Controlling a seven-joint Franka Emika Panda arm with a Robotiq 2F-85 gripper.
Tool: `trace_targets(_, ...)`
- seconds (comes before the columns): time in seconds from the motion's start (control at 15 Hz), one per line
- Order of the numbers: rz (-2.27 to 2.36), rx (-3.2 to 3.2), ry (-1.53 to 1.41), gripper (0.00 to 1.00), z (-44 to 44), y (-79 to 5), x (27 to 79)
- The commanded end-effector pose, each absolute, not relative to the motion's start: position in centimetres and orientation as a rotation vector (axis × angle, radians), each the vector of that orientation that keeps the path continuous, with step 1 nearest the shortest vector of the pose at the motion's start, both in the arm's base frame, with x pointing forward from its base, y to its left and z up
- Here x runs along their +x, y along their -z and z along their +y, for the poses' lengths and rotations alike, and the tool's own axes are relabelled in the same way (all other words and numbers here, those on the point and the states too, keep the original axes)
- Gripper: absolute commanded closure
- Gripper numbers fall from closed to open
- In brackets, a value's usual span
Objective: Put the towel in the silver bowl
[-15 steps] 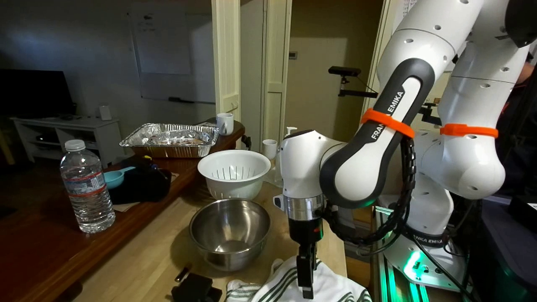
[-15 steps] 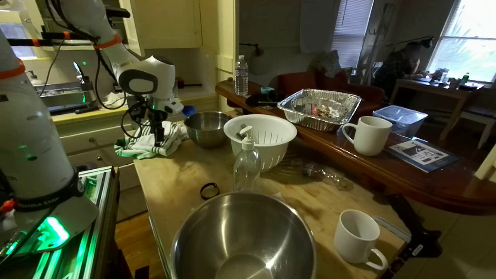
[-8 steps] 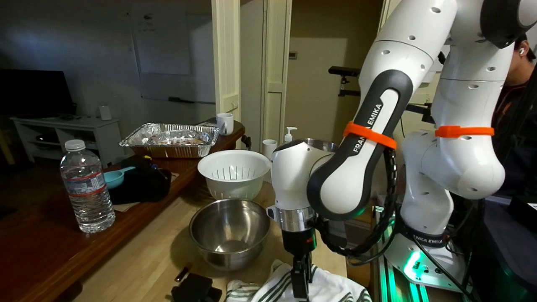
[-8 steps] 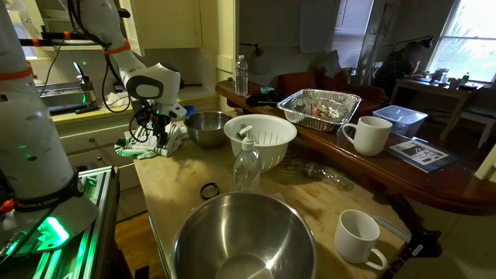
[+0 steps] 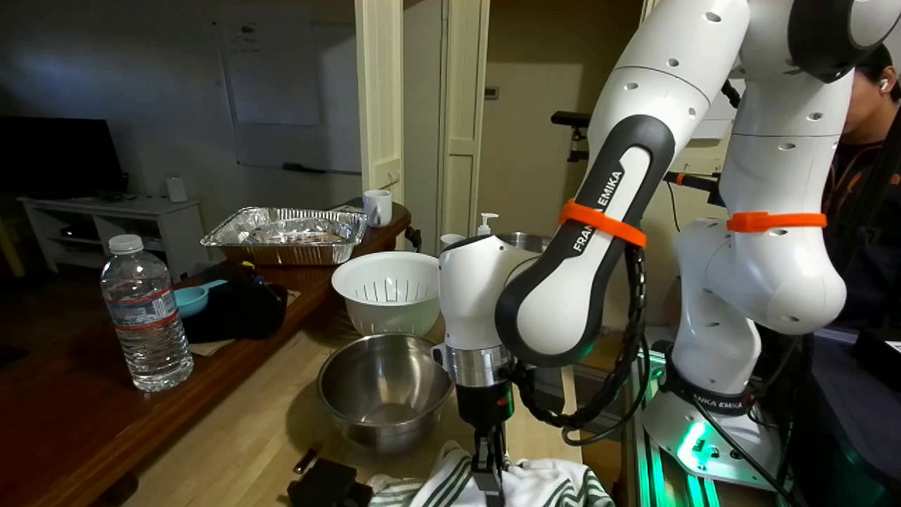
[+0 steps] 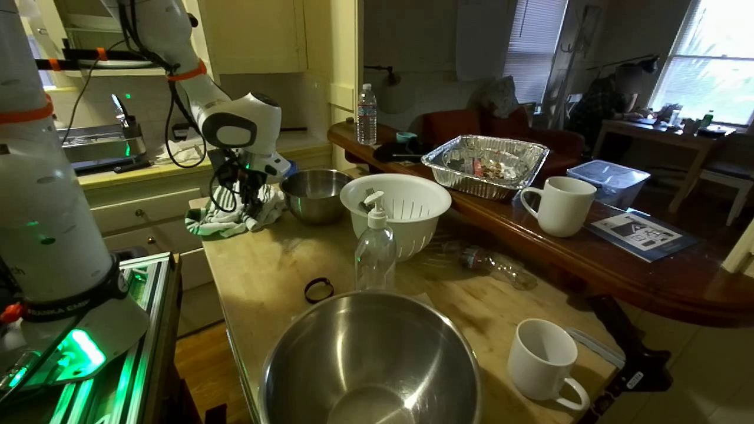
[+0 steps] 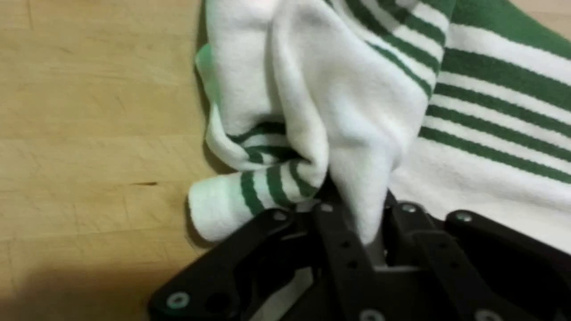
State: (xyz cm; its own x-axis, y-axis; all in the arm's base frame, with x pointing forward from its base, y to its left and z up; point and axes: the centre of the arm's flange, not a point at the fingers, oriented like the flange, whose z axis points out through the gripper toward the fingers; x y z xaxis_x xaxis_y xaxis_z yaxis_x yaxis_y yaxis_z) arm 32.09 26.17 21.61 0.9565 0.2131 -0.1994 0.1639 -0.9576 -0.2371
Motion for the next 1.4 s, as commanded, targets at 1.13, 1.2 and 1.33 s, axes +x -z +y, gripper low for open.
trace_targets(1.13,-1.124,-2.547,0.322,0.96,25.8,-44.0,27.5)
trace_targets(1.2,-1.111,-2.554,0.362,0.96,25.1,-44.9,27.4)
trace_targets(1.33,-1.082,-2.565,0.434,0.96,23.8,-46.5,27.5)
